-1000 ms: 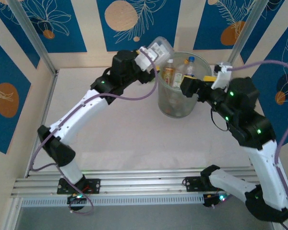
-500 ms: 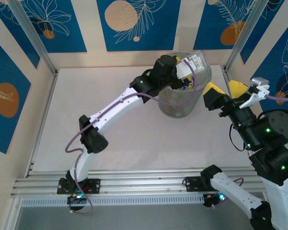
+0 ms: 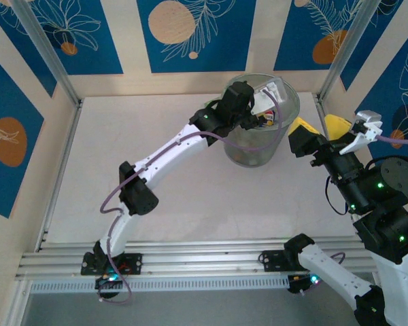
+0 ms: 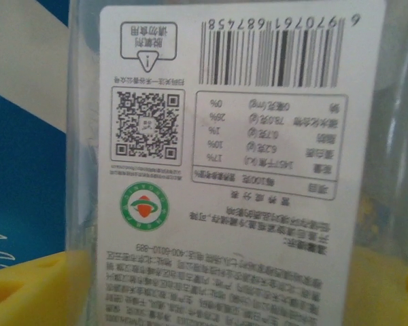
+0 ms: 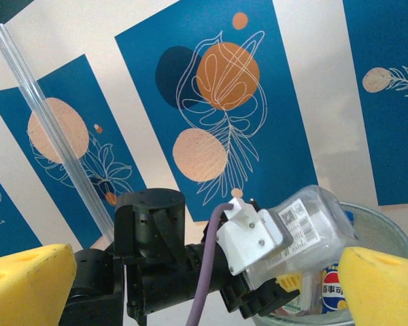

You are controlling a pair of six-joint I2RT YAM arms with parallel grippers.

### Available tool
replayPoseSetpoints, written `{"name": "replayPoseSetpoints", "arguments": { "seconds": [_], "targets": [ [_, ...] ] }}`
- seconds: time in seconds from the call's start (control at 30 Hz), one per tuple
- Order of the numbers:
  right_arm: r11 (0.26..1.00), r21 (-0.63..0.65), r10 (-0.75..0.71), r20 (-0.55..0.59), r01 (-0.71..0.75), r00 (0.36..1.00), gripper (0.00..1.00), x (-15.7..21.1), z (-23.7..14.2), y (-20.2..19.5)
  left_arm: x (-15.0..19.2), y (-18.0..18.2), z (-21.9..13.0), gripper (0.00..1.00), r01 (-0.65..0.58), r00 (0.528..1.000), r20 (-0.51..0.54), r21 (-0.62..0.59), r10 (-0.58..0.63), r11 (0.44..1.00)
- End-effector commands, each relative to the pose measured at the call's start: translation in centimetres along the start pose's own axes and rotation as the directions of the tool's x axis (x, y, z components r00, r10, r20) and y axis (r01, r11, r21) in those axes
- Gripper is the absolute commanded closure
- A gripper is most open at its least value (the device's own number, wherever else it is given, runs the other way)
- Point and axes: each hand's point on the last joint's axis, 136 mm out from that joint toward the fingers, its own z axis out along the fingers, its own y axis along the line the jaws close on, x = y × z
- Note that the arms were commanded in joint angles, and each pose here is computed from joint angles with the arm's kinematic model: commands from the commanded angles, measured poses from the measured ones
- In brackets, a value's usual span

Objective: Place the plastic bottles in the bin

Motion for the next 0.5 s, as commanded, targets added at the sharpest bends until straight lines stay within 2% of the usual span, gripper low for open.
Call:
{"name": "replayPoseSetpoints", "arguments": {
  "seconds": [0.0,0.27,0.47],
  "targets": [
    [1.000,0.017,-0.004,0.012,0.004,1.000,0.01,-0.4,-0.3,-0.3,0.7,0.7,0.5,0.03,-0.026,0.999,-0.029,-0.030,0.025,0.999],
    [1.000,0.028,-0.004,0.010,0.003,1.000,0.01,-0.3,0.1,-0.4,-1.6,0.0,-0.6,0.00,0.036,0.998,0.059,0.056,-0.039,0.998],
    [0.999,0.041,0.000,0.011,-0.001,1.000,0.01,-0.3,0.2,-0.7,-2.1,-0.9,-0.7,0.01,0.098,0.990,0.090,0.142,-0.111,0.985]
  ]
}}
